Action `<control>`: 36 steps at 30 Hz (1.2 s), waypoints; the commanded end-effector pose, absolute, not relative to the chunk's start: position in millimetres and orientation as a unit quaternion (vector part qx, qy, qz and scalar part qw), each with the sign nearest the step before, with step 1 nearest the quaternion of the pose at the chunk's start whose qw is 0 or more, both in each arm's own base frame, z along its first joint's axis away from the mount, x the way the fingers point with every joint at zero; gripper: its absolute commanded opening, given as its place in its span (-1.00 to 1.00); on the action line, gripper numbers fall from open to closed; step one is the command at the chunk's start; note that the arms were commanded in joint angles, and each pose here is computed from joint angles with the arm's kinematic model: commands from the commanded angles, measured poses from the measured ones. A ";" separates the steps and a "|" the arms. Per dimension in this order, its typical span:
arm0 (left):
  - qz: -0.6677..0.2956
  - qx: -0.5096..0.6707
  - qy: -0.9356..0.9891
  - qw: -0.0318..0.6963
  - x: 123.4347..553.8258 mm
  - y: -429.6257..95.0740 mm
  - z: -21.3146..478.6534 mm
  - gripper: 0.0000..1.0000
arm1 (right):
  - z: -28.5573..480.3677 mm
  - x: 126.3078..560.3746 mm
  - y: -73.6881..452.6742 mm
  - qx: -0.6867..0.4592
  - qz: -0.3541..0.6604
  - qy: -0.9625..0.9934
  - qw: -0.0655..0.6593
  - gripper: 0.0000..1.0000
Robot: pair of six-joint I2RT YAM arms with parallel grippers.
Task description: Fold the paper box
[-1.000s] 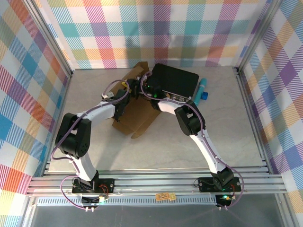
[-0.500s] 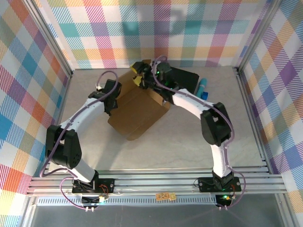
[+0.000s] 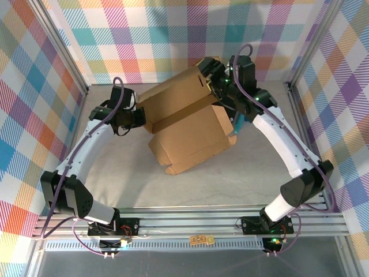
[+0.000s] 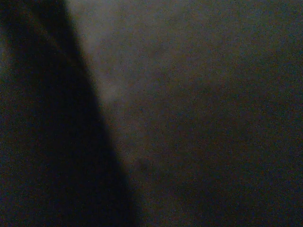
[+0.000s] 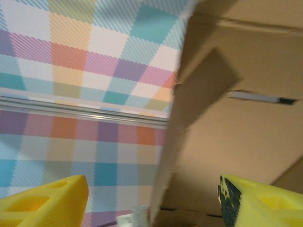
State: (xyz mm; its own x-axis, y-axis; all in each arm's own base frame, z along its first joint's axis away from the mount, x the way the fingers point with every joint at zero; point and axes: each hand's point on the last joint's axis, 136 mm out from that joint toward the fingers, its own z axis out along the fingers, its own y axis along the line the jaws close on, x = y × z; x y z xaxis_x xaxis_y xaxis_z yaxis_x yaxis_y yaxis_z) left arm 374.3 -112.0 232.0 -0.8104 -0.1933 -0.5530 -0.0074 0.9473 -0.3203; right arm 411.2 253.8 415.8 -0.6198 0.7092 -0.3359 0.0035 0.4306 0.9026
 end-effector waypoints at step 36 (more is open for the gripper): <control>-0.211 -0.074 0.950 0.217 353.2 -126.4 245.7 -1.00 | 395.1 412.5 189.4 0.130 0.359 0.845 0.375 -0.54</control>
